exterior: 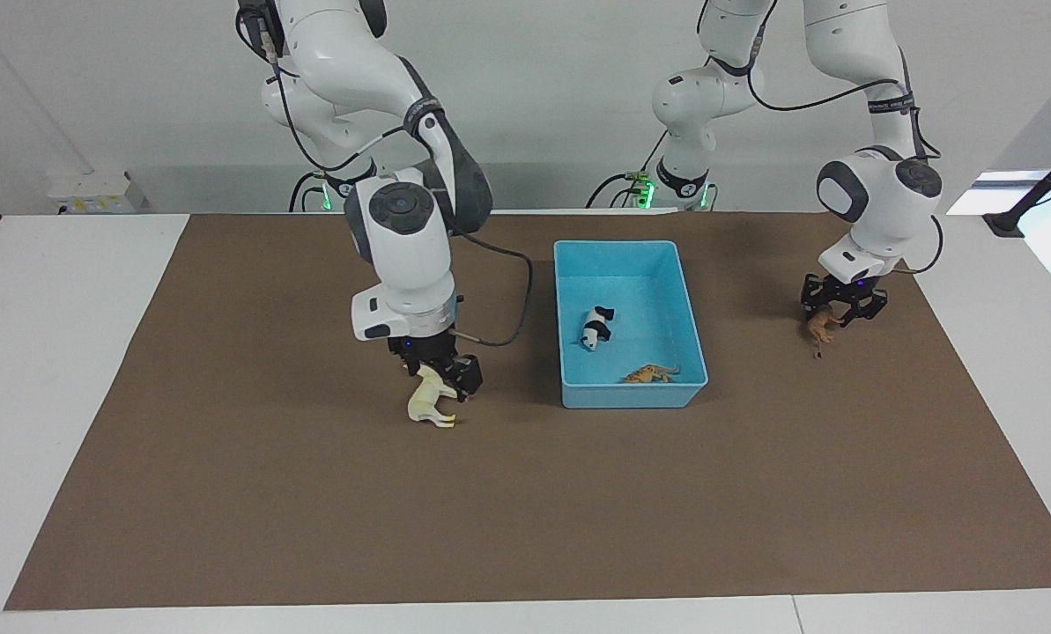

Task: Put all toys into storage box
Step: 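Drop the tiger in the box while the left gripper grasps the horse, then place the brown horse in the box while the right gripper grasps the cream horse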

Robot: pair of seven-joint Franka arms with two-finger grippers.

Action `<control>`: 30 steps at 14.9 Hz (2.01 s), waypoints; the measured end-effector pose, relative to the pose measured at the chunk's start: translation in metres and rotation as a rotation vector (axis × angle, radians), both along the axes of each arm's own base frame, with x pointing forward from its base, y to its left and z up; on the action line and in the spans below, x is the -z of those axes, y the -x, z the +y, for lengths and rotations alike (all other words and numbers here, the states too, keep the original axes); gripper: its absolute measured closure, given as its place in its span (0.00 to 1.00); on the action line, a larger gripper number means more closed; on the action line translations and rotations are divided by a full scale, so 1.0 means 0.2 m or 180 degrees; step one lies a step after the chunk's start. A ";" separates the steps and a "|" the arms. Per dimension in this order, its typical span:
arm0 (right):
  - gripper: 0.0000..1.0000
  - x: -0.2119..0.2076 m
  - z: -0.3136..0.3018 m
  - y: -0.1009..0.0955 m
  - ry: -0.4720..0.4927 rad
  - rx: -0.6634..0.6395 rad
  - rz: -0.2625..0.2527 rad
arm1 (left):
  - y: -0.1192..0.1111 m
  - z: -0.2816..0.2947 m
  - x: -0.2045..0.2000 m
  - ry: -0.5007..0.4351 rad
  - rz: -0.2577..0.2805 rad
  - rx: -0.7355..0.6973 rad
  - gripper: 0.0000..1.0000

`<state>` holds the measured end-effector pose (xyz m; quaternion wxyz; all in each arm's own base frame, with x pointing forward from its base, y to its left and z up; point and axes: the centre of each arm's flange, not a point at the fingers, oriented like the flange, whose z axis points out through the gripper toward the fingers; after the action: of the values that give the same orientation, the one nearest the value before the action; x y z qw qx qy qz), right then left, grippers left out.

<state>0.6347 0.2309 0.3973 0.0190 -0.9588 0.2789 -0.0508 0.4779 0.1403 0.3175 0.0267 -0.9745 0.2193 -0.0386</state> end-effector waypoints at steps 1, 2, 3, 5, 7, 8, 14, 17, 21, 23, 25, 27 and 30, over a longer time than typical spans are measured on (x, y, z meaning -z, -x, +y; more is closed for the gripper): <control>0.00 0.05 -0.06 0.03 0.0008 -0.0060 0.0003 | -0.06 -0.04 -0.07 0.0014 0.0026 -0.0023 0.36; 0.00 0.10 -0.10 0.05 0.0017 -0.0129 0.0005 | -0.13 -0.10 -0.17 0.0034 0.0070 -0.0068 0.36; 0.00 0.13 -0.12 0.08 0.0021 -0.0194 -0.0002 | -0.22 -0.20 -0.29 0.0055 0.0123 -0.0133 0.36; 0.00 0.19 -0.15 0.10 0.0022 -0.0325 -0.0049 | -0.34 -0.49 -0.54 0.0083 0.0214 -0.0304 0.36; 0.00 0.28 -0.15 0.14 0.0031 -0.0486 -0.0073 | -0.39 -0.90 -0.77 0.0094 0.0255 -0.0548 0.36; 0.00 0.32 -0.16 0.16 0.0039 -0.0547 -0.0067 | -0.38 -1.12 -0.85 0.0095 0.0260 -0.0645 0.36; 0.00 0.45 -0.16 0.22 0.0059 -0.0763 -0.0066 | -0.10 -1.94 -0.79 0.0018 0.0367 -0.0799 0.36; 0.00 0.53 -0.15 0.23 0.0056 -0.0794 -0.0079 | -0.04 -1.96 -0.58 -0.0001 0.0394 -0.0774 0.36; 0.07 0.60 -0.14 0.24 0.0069 -0.0839 -0.0055 | 0.01 -1.95 -0.44 -0.0040 0.0452 -0.0765 0.36; 0.28 0.58 -0.14 0.23 0.0071 -0.0843 -0.0070 | 0.03 -1.96 -0.41 -0.0062 0.0481 -0.0741 0.36; 0.49 0.56 -0.13 0.23 0.0063 -0.0853 -0.0095 | 0.04 -1.97 -0.40 -0.0070 0.0493 -0.0728 0.36; 0.59 0.56 -0.13 0.23 0.0065 -0.0849 -0.0094 | 0.05 -1.98 -0.41 -0.0067 0.0488 -0.0736 0.21; 0.59 0.49 -0.13 0.19 0.0087 -0.0841 0.0002 | 0.03 -1.97 -0.46 -0.0033 0.0444 -0.0777 0.01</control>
<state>0.5965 0.2054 0.2991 0.0125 -0.9873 0.1495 -0.0514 0.4725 -0.2539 0.4103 0.0209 -0.9941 0.1006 0.0339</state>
